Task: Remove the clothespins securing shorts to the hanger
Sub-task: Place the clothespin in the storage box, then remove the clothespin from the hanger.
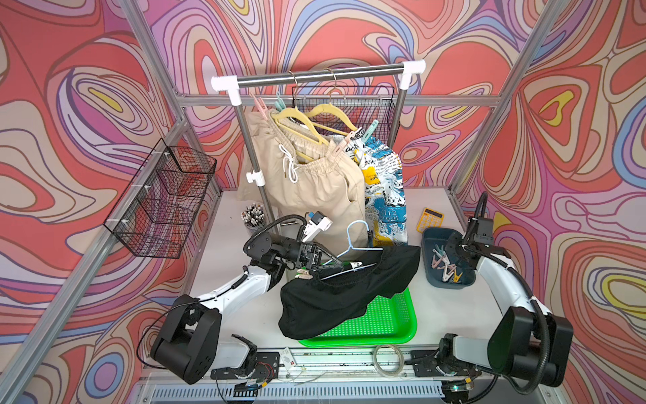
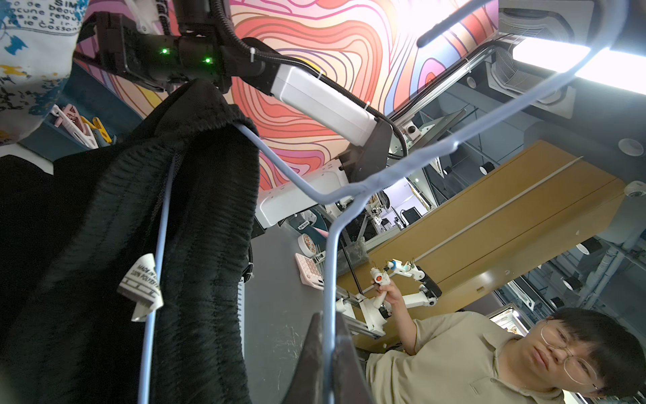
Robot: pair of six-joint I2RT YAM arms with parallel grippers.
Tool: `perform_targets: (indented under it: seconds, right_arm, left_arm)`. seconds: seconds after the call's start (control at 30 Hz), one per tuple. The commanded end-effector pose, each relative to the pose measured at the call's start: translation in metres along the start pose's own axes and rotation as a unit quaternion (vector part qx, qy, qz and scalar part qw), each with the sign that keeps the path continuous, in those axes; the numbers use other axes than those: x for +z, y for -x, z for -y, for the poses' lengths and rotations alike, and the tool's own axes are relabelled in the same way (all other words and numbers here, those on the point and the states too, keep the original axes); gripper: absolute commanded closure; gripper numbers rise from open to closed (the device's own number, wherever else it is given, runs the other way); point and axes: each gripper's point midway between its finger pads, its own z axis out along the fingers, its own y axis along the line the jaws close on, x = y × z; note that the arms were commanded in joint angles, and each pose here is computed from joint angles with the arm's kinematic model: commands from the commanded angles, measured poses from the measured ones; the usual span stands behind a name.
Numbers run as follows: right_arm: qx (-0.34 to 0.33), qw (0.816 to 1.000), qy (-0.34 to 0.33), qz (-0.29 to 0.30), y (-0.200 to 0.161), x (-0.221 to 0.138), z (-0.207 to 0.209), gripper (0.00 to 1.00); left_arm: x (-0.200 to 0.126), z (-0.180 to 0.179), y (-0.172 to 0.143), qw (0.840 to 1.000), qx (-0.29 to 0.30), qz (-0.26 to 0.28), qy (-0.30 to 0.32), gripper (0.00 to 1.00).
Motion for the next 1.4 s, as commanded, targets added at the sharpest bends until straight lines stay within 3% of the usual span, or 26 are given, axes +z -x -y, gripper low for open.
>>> perform_targets:
  seconds: [0.0, 0.1, 0.2, 0.37, 0.53, 1.03, 1.37]
  right_arm:
    - [-0.013, 0.998, 0.052, 0.046, 0.026, -0.044, -0.018, 0.38]
    - [-0.035, 0.986, 0.133, 0.096, 0.042, -0.089, -0.043, 0.39]
    - [-0.069, 0.958, 0.242, 0.135, 0.048, -0.138, -0.076, 0.40]
    - [-0.111, 0.887, 0.419, 0.160, 0.044, -0.214, -0.125, 0.41]
    - [-0.137, 0.822, 0.521, 0.185, 0.036, -0.272, -0.145, 0.38]
    - [-0.247, 0.690, 0.656, 0.181, -0.023, -0.342, -0.156, 0.37]
    - [-0.254, 0.666, 0.681, 0.168, -0.035, -0.340, -0.177, 0.38]
  left_arm:
    - [0.000, 0.011, 0.006, 0.999, 0.043, 0.003, -0.004, 1.00]
    - [0.001, 0.010, 0.007, 0.999, 0.041, -0.001, -0.005, 1.00]
    - [0.002, 0.007, 0.009, 0.999, 0.036, -0.003, -0.006, 1.00]
    - [0.005, 0.001, 0.018, 1.000, 0.021, 0.000, -0.008, 1.00]
    - [0.011, 0.000, 0.027, 1.000, 0.021, 0.001, -0.014, 1.00]
    - [0.036, 0.006, 0.028, 0.998, 0.028, -0.040, -0.040, 1.00]
    - [0.040, 0.003, 0.033, 0.998, 0.027, -0.046, -0.042, 1.00]
